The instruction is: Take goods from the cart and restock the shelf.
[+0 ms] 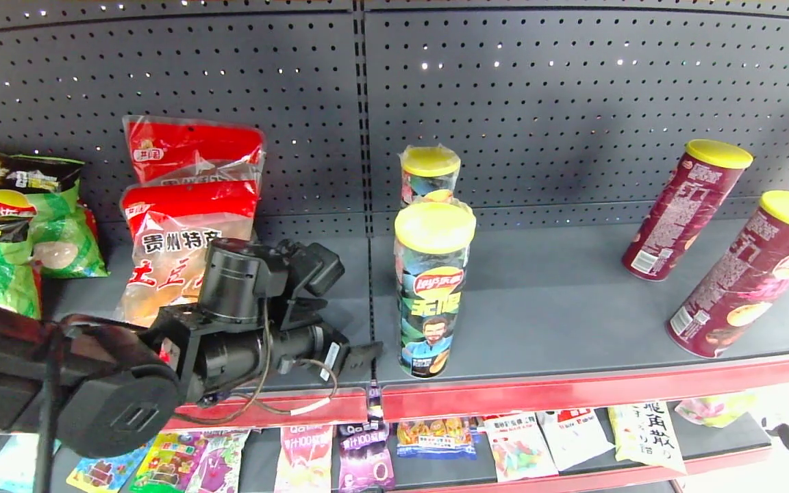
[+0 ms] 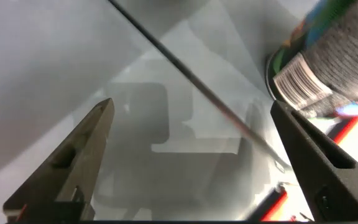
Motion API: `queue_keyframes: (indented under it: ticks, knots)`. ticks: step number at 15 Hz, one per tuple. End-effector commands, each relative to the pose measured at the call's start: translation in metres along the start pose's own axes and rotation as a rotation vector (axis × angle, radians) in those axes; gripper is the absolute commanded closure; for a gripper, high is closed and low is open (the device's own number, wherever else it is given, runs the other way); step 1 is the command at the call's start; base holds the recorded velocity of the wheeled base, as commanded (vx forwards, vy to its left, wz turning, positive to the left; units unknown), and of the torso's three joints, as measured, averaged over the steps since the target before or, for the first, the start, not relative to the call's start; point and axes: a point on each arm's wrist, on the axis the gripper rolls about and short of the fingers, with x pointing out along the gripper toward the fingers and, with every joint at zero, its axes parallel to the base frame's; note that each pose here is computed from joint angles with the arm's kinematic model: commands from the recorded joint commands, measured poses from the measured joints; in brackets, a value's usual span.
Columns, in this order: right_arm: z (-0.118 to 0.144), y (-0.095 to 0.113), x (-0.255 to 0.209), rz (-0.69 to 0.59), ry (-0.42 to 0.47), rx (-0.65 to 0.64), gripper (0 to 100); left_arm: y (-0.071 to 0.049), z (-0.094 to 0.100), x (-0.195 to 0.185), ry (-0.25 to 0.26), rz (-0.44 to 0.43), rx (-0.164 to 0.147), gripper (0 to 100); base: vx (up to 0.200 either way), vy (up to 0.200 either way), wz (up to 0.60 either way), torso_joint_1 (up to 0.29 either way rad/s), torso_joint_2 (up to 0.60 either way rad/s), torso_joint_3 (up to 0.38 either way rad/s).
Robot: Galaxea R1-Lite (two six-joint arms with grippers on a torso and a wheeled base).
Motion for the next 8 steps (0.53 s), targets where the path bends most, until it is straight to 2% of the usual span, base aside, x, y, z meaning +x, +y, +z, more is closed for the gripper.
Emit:
queue_keyframes:
  ticks: [1, 3, 5, 6, 7, 8]
  knots:
    - [-0.014, -0.002, -0.020, -0.078, 0.014, 0.005, 0, 0.002, -0.003, -0.041, -0.043, 0.020, -0.008, 0, 0.000, 0.000, 0.00, 0.000, 0.00, 0.000]
    - [-0.024, -0.002, -0.037, -0.190, 0.044, 0.010, 0, 0.001, -0.011, -0.068, -0.062, 0.030, -0.012, 0, 0.000, 0.000, 0.00, 0.000, 0.00, 0.000]
    - [-0.033, 0.003, -0.057, -0.437, 0.095, 0.030, 0, -0.003, -0.029, -0.108, -0.082, 0.100, -0.019, 0, 0.000, 0.000, 0.00, 0.000, 0.00, 0.000]
    - [-0.036, 0.006, -0.060, -0.487, 0.101, 0.036, 0, -0.004, -0.034, -0.117, -0.077, 0.130, -0.023, 0, 0.000, 0.000, 0.00, 0.000, 0.00, 0.000]
    - [-0.043, 0.010, -0.066, -0.552, 0.104, 0.042, 0, -0.004, -0.039, -0.130, -0.076, 0.162, -0.046, 0, 0.000, 0.000, 0.00, 0.000, 0.00, 0.000]
    - [-0.056, 0.019, -0.073, -0.633, 0.114, 0.051, 0, -0.006, -0.041, -0.150, -0.071, 0.190, -0.124, 0, 0.000, 0.000, 0.00, 0.000, 0.00, 0.000]
